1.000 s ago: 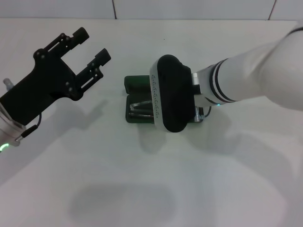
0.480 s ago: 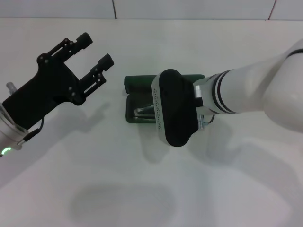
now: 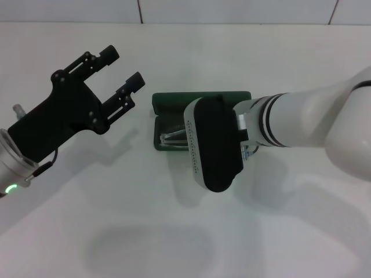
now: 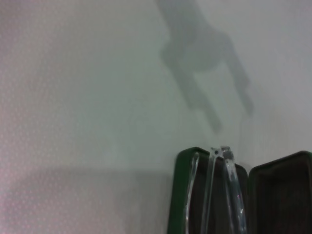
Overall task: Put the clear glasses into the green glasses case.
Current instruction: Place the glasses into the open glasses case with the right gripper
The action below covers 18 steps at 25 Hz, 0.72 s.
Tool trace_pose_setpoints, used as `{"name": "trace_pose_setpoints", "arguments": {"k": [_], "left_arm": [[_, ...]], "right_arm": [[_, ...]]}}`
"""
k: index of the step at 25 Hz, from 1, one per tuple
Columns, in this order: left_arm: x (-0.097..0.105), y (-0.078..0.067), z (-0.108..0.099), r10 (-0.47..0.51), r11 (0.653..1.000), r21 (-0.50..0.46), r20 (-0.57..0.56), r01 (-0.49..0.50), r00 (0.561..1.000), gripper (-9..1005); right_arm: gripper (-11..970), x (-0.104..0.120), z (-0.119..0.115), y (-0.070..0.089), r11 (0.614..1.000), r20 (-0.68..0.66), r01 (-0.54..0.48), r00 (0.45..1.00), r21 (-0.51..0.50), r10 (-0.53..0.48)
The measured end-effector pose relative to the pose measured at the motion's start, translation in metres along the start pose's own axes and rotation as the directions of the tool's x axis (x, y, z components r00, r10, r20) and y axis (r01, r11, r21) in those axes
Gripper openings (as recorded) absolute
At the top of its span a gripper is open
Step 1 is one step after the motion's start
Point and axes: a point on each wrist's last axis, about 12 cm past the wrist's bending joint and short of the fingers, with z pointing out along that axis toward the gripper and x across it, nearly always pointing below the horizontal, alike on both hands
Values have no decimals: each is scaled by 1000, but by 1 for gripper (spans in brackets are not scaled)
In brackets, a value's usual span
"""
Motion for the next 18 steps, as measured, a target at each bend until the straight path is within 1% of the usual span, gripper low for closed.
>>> {"name": "trace_pose_setpoints", "arguments": {"k": [6,18], "left_arm": [[1,-1,0,4,1000,-1,0,-4,1000,639],[1,0,2,6,1000,-1,-1,-6,1000,639]], "right_arm": [[130,2,2,2,999,-3,34,999,27,-34],[134,4,3,3,999,-9,33,999,27,-32]]}}
